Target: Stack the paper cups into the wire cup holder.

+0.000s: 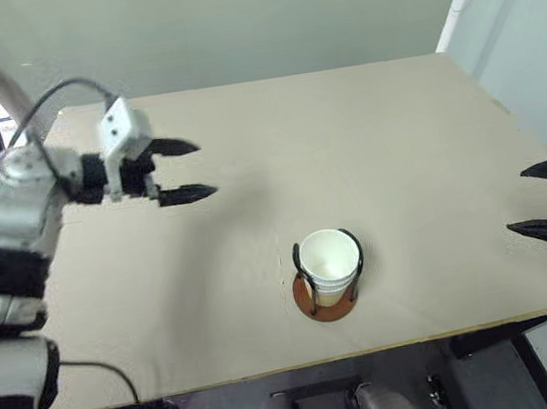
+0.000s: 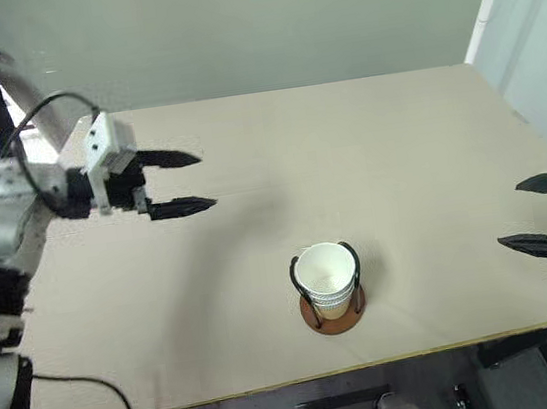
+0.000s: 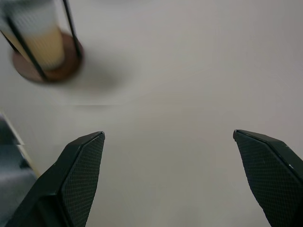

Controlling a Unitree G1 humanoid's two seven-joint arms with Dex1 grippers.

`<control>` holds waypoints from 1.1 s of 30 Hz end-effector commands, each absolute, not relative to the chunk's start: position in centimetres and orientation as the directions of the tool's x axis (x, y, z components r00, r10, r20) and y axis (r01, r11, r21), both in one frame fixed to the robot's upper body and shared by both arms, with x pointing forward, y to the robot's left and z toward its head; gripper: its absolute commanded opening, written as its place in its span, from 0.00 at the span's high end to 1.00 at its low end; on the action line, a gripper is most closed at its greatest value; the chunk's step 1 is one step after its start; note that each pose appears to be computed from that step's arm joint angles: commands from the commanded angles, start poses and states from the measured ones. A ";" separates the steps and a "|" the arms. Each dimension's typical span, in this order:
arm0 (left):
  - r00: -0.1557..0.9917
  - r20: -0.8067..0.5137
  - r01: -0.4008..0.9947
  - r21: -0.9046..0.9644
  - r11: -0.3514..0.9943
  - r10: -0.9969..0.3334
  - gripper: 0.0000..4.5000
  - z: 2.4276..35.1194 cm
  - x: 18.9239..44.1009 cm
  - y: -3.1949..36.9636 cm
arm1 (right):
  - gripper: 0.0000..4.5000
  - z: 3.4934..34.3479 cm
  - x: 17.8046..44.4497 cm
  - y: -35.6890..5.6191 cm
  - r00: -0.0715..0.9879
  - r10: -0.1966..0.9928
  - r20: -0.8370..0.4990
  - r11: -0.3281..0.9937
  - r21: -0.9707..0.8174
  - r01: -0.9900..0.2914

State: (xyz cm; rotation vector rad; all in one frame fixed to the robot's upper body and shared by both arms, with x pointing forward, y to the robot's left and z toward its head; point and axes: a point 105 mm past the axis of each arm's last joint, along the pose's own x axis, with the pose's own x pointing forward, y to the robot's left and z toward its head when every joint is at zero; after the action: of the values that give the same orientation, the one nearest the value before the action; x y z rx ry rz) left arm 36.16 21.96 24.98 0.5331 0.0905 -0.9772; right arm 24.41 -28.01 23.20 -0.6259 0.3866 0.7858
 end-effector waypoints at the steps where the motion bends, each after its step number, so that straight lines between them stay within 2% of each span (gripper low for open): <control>1: 0.706 -0.186 0.689 0.404 0.602 -0.683 0.00 26.5 35.1 23.9 | 0.00 23.6 25.8 -28.6 0.673 0.503 -0.542 0.521 -0.431 -0.737; 5: 0.796 -0.192 0.603 0.323 0.729 -0.574 0.00 23.4 32.5 26.1 | 0.00 23.7 27.5 -28.4 0.659 0.526 -0.537 0.495 -0.436 -0.751; 8: 0.818 -0.172 0.574 0.273 0.772 -0.548 0.00 22.7 31.0 26.1 | 0.00 23.7 28.5 -28.2 0.641 0.542 -0.543 0.466 -0.441 -0.767; 14: 0.868 -0.098 0.494 0.287 0.821 -0.488 0.00 23.3 30.4 25.3 | 0.00 24.6 30.8 -26.1 0.606 0.621 -0.497 0.411 -0.451 -0.792; 18: 0.915 -0.013 0.391 0.268 0.880 -0.402 0.00 24.1 30.3 26.4 | 0.00 24.7 32.5 -25.2 0.609 0.640 -0.469 0.414 -0.458 -0.787; 21: 0.956 0.056 0.264 0.273 0.925 -0.289 0.00 24.6 30.5 27.9 | 0.00 24.9 34.4 -24.6 0.640 0.644 -0.418 0.453 -0.466 -0.760; 27: 0.965 0.056 0.231 0.276 0.933 -0.256 0.00 23.6 29.8 27.8 | 0.00 24.4 36.8 -23.8 0.667 0.646 -0.371 0.494 -0.463 -0.736; 33: 0.968 0.045 0.224 0.283 0.933 -0.246 0.00 23.2 29.5 27.9 | 0.00 24.1 36.9 -23.3 0.635 0.667 -0.390 0.470 -0.441 -0.765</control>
State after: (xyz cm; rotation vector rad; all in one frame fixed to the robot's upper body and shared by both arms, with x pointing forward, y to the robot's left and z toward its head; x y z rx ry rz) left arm 30.01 27.79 21.61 0.2417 -0.0189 -0.2642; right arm 36.99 -23.63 22.42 -0.5916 0.2202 0.8772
